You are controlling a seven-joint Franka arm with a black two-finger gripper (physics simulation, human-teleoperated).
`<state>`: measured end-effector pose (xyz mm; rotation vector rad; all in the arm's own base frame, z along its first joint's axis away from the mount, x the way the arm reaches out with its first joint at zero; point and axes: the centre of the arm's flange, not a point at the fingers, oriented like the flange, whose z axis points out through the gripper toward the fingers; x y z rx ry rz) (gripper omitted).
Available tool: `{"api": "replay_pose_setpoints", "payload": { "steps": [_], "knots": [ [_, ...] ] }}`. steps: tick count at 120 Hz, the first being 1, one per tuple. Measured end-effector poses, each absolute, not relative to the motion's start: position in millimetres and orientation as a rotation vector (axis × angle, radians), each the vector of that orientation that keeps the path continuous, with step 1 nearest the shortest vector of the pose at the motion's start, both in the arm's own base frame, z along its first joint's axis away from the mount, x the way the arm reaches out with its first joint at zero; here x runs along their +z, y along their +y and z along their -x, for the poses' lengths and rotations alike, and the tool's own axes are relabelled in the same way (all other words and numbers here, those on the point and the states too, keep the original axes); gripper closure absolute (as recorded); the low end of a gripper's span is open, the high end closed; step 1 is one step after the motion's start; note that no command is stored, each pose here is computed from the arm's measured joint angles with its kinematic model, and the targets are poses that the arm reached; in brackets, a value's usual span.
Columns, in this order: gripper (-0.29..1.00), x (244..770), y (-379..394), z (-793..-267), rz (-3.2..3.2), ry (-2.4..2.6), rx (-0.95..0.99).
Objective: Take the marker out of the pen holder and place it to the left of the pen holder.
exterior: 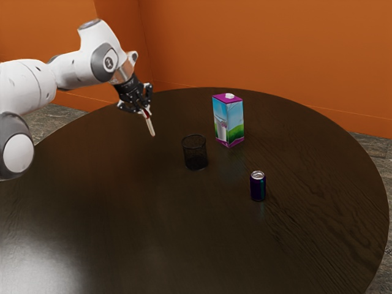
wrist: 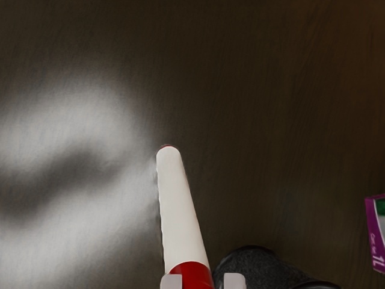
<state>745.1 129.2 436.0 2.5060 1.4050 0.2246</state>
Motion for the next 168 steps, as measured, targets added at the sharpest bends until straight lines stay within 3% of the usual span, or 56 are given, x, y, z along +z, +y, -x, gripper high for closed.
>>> {"api": "replay_pose_setpoints", "payload": {
  "steps": [41, 92, 145, 168],
  "knots": [
    [0.79, 383.1, 144.3, -777.0, -2.571, 1.180, 0.581],
    [0.78, 336.7, 150.5, -777.9, -2.676, 1.022, 0.632],
    [0.30, 335.1, 150.4, -774.8, -2.680, 0.965, 0.633],
    [0.14, 434.5, 117.0, -745.9, -2.737, 0.881, 0.635]
  ]
}}
